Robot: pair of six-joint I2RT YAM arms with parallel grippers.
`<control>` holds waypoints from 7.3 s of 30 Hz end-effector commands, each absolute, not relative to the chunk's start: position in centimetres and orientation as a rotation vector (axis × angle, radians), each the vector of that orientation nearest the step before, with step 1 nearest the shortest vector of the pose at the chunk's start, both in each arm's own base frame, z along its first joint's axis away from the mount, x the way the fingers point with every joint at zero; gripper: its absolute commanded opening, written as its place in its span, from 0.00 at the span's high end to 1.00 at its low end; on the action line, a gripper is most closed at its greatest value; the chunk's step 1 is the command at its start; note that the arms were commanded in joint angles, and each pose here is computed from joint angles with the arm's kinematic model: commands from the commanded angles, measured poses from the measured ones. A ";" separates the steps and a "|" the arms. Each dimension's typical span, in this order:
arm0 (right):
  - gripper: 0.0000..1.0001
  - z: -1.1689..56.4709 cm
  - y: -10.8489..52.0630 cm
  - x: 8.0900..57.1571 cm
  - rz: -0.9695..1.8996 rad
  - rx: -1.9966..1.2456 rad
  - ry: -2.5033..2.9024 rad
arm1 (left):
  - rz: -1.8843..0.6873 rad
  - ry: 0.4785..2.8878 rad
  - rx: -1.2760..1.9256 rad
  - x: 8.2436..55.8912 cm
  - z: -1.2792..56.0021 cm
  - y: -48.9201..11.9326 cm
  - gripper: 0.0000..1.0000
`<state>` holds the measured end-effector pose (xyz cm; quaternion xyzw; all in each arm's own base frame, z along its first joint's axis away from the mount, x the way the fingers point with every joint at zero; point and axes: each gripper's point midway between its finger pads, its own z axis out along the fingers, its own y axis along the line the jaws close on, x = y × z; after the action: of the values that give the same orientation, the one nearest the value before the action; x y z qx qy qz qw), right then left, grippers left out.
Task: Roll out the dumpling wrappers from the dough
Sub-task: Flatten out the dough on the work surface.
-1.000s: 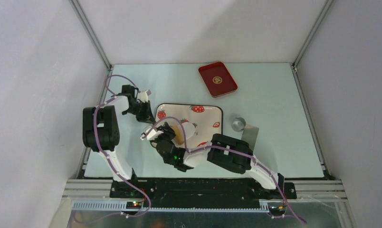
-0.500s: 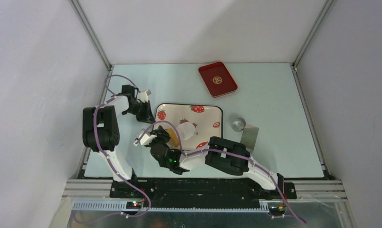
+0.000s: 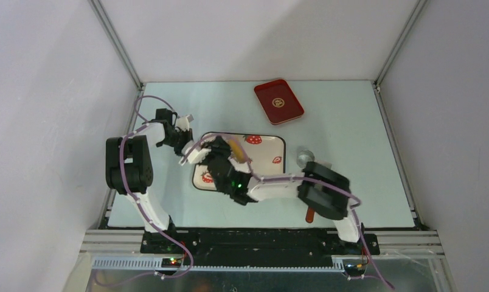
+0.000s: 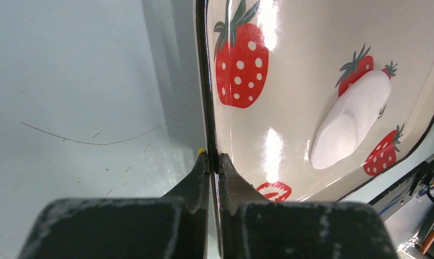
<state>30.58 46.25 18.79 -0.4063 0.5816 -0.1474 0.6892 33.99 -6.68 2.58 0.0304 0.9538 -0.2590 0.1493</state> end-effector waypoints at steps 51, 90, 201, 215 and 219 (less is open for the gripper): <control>1.00 29.9 40.4 38.4 0.201 -0.588 1.368 | -0.367 2.761 0.584 38.3 5.3 -1.9 0.11; 1.00 13.3 50.3 24.0 0.289 -1.102 0.983 | -0.503 2.809 0.421 35.3 3.5 -3.1 0.37; 1.00 8.8 49.5 25.2 0.122 -0.839 1.329 | -0.548 2.790 0.582 31.6 3.7 -6.7 1.00; 1.00 8.5 48.7 26.6 0.106 -0.813 1.378 | -0.543 2.787 0.585 31.6 3.8 -6.7 1.00; 1.00 8.5 48.0 27.5 0.101 -0.796 1.410 | -0.545 2.791 0.586 31.6 3.6 -6.7 1.00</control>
<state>25.88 49.31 10.44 -0.3672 0.5931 0.0557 0.7143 33.07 -5.63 3.06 0.1870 0.9592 -0.1678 0.1297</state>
